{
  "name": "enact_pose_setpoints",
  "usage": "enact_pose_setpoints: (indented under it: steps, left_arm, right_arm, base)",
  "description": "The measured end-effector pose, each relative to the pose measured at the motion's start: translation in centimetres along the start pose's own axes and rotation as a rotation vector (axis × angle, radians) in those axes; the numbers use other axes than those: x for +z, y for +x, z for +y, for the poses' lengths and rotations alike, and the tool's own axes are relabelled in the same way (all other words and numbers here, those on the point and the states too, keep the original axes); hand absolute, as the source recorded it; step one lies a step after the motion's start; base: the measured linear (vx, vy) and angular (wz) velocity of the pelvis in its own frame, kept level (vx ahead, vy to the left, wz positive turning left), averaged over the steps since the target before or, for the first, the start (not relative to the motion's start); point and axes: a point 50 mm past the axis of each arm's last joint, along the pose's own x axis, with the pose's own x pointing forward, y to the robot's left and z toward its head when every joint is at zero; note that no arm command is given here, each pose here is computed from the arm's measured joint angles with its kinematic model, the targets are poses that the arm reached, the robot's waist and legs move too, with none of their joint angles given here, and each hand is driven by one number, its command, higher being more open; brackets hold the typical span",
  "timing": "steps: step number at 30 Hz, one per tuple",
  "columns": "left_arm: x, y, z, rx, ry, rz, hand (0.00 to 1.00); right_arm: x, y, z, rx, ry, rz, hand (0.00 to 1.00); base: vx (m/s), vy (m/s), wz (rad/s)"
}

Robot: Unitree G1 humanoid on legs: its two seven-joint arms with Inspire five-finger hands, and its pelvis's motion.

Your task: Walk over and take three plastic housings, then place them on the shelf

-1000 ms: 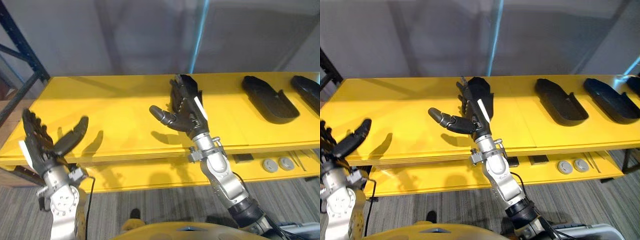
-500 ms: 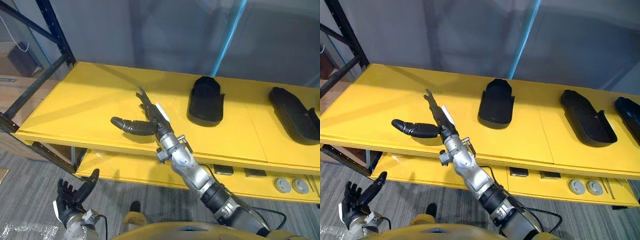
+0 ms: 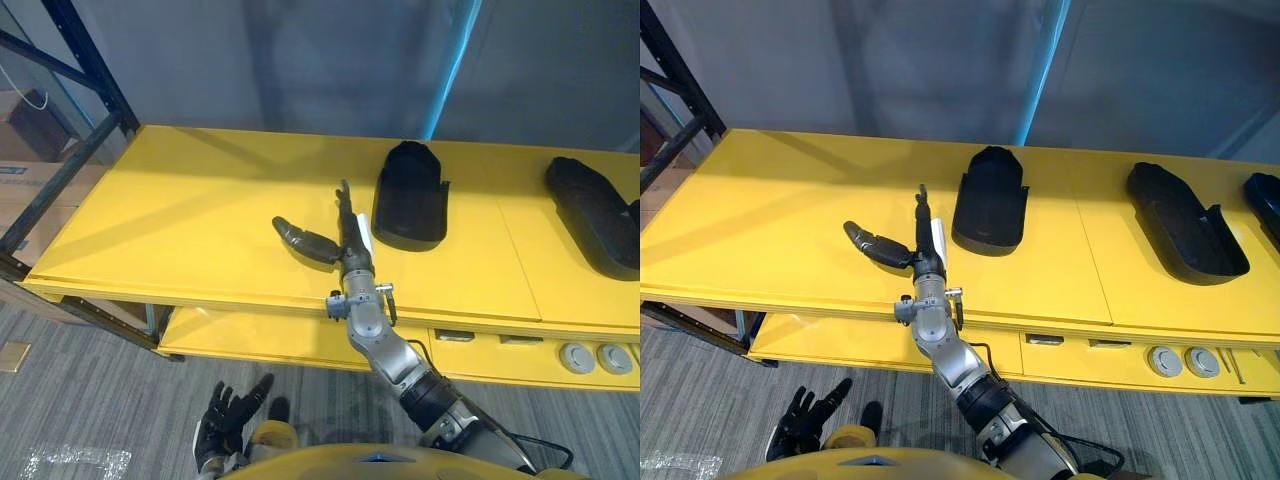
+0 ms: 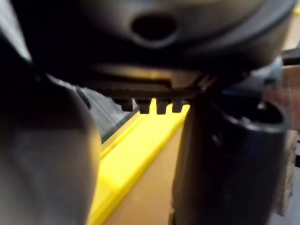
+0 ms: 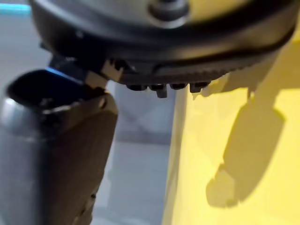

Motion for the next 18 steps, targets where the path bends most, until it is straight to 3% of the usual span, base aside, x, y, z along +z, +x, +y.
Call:
enact_pose_setpoints:
  steps: [18]
  left_arm:
    - [-1.5,0.6,0.9,-0.013,0.13,0.126,1.0]
  right_arm:
    - [-1.2,0.2,-1.9,-0.012,0.027,0.021,1.0]
  base:
    - [-0.02,-0.001,-0.05]
